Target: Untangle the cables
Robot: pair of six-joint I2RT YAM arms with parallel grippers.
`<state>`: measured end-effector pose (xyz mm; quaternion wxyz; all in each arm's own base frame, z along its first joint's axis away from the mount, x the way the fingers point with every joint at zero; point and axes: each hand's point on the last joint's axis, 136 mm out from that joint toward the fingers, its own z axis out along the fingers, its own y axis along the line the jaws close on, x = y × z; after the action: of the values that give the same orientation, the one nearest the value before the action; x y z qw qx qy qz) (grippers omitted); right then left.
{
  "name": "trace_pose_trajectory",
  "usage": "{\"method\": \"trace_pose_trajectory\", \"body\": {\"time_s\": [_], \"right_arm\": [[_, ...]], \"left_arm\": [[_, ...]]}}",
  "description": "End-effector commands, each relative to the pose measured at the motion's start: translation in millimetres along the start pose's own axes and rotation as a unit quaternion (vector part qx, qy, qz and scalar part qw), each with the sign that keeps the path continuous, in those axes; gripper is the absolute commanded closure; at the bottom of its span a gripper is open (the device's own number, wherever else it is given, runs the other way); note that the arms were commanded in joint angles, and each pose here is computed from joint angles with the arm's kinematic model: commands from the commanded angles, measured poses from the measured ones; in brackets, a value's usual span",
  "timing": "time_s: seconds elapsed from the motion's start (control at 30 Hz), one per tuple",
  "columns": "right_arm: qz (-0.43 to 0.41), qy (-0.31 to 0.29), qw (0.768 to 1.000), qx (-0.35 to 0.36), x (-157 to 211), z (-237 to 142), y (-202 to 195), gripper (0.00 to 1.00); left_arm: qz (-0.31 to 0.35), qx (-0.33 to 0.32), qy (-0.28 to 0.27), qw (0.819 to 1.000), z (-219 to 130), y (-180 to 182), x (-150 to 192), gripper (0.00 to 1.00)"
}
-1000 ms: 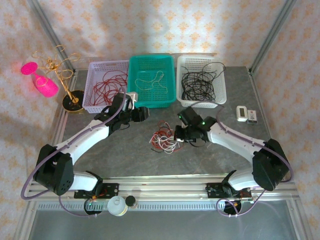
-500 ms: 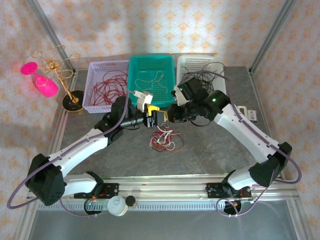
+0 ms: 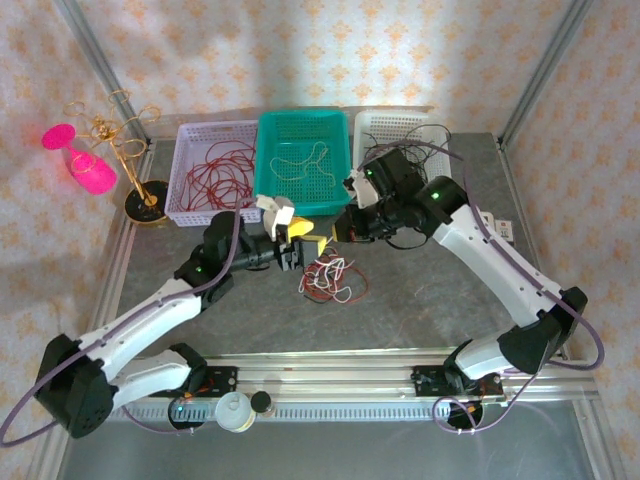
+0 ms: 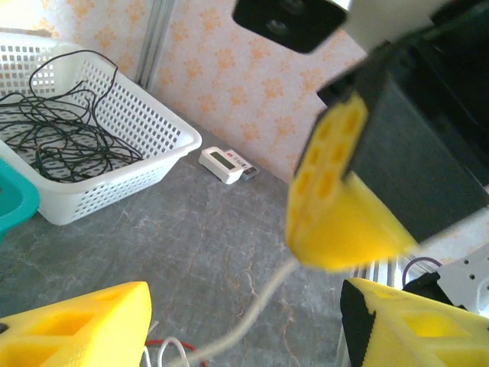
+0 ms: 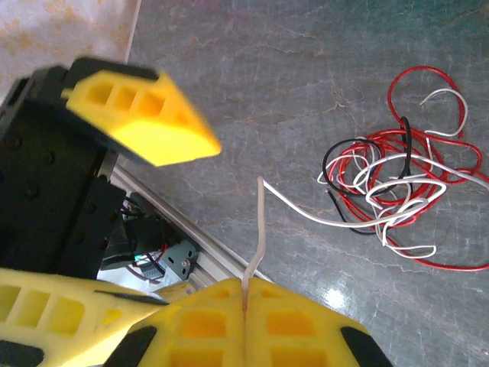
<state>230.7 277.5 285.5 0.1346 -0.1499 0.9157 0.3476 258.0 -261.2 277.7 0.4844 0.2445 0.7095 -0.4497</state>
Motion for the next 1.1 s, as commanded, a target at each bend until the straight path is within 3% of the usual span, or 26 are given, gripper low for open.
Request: {"method": "trace_pose_trajectory", "body": {"time_s": [0.0,0.13,0.3,0.5,0.53,0.67,0.73,0.87,0.97,1.07], "right_arm": [[-0.019,-0.029,0.999,-0.031,-10,-18,18,1.0],[-0.025,-0.014,0.999,-0.043,-8,-13,21,1.0],[-0.038,-0.009,0.997,-0.069,-8,-12,31,1.0],[-0.045,-0.007,0.994,-0.095,-11,-13,41,1.0],[-0.045,-0.005,0.994,-0.099,-10,-12,42,1.0],[-0.055,-0.008,0.993,-0.107,-12,-13,45,1.0],[-0.064,-0.029,0.992,-0.104,-20,-17,47,1.0],[-0.078,-0.121,0.988,-0.063,-46,-33,31,0.61],[-0.069,-0.204,0.976,-0.042,-53,-46,1,0.5],[-0.06,-0.27,0.959,-0.061,-47,-59,-21,0.48]], "left_arm": [[0.024,-0.009,-0.008,1.0,-10,-1,4,0.32],[0.024,-0.001,0.0,1.0,-9,-2,11,0.3],[0.069,-0.03,0.056,0.996,2,16,21,0.3],[0.089,-0.035,0.091,0.991,16,28,29,0.36],[0.091,-0.036,0.088,0.991,18,30,28,0.41],[0.084,-0.057,0.069,0.992,25,38,14,0.89],[0.072,-0.086,0.048,0.993,25,46,3,1.0],[0.048,-0.096,-0.003,0.994,19,41,-22,1.0],[0.03,-0.101,-0.024,0.994,13,37,-34,1.0],[0.012,-0.109,-0.034,0.993,7,35,-44,1.0]]}}
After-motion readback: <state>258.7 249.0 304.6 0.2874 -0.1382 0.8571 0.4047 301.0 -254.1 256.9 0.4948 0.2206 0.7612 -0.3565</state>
